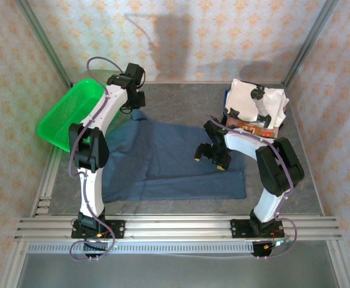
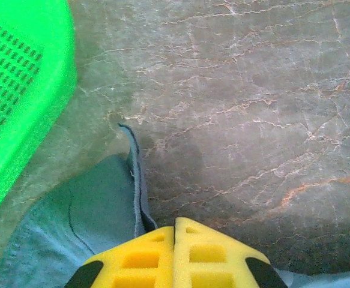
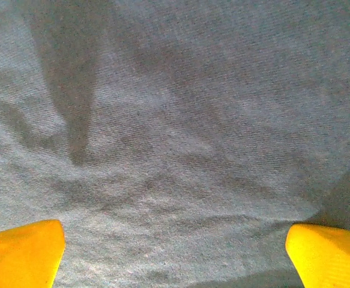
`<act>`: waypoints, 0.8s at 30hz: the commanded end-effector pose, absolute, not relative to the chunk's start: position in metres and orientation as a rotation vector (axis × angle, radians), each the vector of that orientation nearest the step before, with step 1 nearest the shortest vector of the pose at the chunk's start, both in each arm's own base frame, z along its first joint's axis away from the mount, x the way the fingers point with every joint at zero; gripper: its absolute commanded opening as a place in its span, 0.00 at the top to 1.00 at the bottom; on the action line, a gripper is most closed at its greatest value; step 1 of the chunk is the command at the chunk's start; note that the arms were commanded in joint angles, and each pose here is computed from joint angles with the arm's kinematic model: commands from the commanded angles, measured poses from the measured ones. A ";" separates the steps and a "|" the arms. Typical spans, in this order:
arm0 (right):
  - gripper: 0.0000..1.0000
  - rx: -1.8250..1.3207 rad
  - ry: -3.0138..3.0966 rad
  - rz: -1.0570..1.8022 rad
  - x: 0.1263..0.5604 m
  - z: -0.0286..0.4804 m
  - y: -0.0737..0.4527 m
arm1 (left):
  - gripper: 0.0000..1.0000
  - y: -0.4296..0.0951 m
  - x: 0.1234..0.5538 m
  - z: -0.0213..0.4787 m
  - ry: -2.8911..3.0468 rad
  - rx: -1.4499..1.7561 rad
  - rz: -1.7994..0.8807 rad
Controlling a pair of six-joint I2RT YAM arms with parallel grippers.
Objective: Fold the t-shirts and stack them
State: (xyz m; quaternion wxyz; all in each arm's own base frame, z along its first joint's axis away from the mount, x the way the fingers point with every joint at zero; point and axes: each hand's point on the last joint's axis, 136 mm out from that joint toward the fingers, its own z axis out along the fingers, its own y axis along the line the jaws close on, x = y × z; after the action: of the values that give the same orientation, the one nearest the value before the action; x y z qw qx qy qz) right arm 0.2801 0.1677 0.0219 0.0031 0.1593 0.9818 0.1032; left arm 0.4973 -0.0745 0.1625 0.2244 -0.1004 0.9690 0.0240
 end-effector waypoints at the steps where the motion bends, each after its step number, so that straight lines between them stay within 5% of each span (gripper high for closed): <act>1: 0.03 0.540 3.141 0.073 0.264 -0.012 0.139 | 0.99 -0.065 0.494 0.205 2.593 -0.220 0.170; 14: 0.03 0.569 3.125 0.021 0.262 -0.010 0.131 | 0.98 -0.131 0.445 0.213 2.551 0.059 0.311; 22: 0.02 0.596 3.089 0.034 0.264 0.000 0.125 | 0.98 -0.172 0.360 0.124 2.715 -0.217 0.070; 24: 0.02 0.596 3.088 0.037 0.265 0.001 0.125 | 0.86 -0.180 0.339 0.098 2.758 -0.304 -0.016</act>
State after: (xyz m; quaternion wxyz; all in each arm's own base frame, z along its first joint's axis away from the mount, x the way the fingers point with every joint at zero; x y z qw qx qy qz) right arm 0.2842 0.1497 0.0204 0.0259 0.1764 0.9818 0.0656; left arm 0.3533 -0.1649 0.1168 0.1894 -0.0212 0.9802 0.0531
